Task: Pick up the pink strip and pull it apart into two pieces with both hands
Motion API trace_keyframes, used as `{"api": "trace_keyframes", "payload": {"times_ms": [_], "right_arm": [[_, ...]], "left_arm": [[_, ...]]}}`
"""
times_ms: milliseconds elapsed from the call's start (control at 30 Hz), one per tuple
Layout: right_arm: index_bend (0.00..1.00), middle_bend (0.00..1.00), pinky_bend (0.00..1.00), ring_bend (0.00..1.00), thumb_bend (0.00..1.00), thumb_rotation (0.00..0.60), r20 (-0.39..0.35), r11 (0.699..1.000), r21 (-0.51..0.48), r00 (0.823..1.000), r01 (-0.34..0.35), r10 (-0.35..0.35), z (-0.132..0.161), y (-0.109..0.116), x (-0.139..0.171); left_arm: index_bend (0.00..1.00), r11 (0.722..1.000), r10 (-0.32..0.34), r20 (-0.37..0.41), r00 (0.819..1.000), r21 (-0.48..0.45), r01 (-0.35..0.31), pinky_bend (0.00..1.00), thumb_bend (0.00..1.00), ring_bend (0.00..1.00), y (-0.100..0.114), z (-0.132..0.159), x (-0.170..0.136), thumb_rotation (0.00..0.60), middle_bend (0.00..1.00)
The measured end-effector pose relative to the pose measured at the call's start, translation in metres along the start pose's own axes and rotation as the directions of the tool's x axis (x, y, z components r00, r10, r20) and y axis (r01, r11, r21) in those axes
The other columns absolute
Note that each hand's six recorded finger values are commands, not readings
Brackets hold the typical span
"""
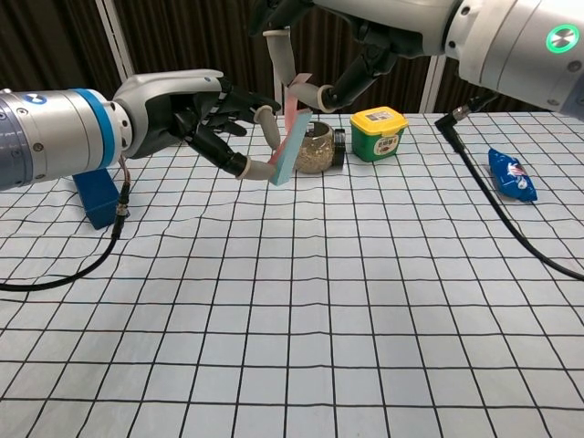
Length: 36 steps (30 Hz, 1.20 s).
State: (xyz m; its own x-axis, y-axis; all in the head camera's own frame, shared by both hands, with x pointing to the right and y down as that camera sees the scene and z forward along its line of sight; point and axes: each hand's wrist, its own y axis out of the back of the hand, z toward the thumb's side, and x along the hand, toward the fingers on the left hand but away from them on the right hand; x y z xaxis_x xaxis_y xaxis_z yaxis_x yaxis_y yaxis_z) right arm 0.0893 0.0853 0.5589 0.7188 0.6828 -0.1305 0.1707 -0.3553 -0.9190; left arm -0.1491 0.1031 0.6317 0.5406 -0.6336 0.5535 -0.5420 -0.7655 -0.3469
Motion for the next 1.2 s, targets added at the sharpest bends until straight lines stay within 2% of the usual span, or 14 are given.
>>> {"api": "trace_keyframes", "payload": {"times_ms": [200,500,933,1200], "right_arm": [[0.66,0.20,0.00,0.00,0.41,0.600,-0.007,1.000,-0.004,1.000,0.003,-0.003,0.003,0.001,-0.001],[0.66,0.20,0.00,0.00,0.41,0.600,-0.016,1.000,-0.011,1.000,0.001,-0.002,0.005,0.002,0.000],[0.66,0.20,0.00,0.00,0.41,0.600,-0.025,1.000,-0.010,1.000,0.006,-0.006,0.004,0.006,0.003],[0.66,0.20,0.00,0.00,0.41,0.600,-0.020,1.000,-0.006,1.000,0.013,-0.013,-0.003,0.013,0.007]], "left_arm": [[0.52,1.000,0.000,-0.008,1.000,-0.008,0.000,0.00,0.30,0.00,-0.001,0.000,0.001,0.600,0.00],[0.57,1.000,-0.002,-0.015,1.000,-0.017,0.002,0.00,0.38,0.00,-0.004,0.001,0.001,0.600,0.00],[0.74,1.000,0.009,-0.023,1.000,-0.025,-0.010,0.00,0.48,0.00,-0.005,0.004,0.003,0.600,0.00],[0.78,0.999,0.032,-0.028,0.999,-0.032,-0.033,0.00,0.49,0.00,-0.004,0.007,0.005,0.600,0.00]]}}
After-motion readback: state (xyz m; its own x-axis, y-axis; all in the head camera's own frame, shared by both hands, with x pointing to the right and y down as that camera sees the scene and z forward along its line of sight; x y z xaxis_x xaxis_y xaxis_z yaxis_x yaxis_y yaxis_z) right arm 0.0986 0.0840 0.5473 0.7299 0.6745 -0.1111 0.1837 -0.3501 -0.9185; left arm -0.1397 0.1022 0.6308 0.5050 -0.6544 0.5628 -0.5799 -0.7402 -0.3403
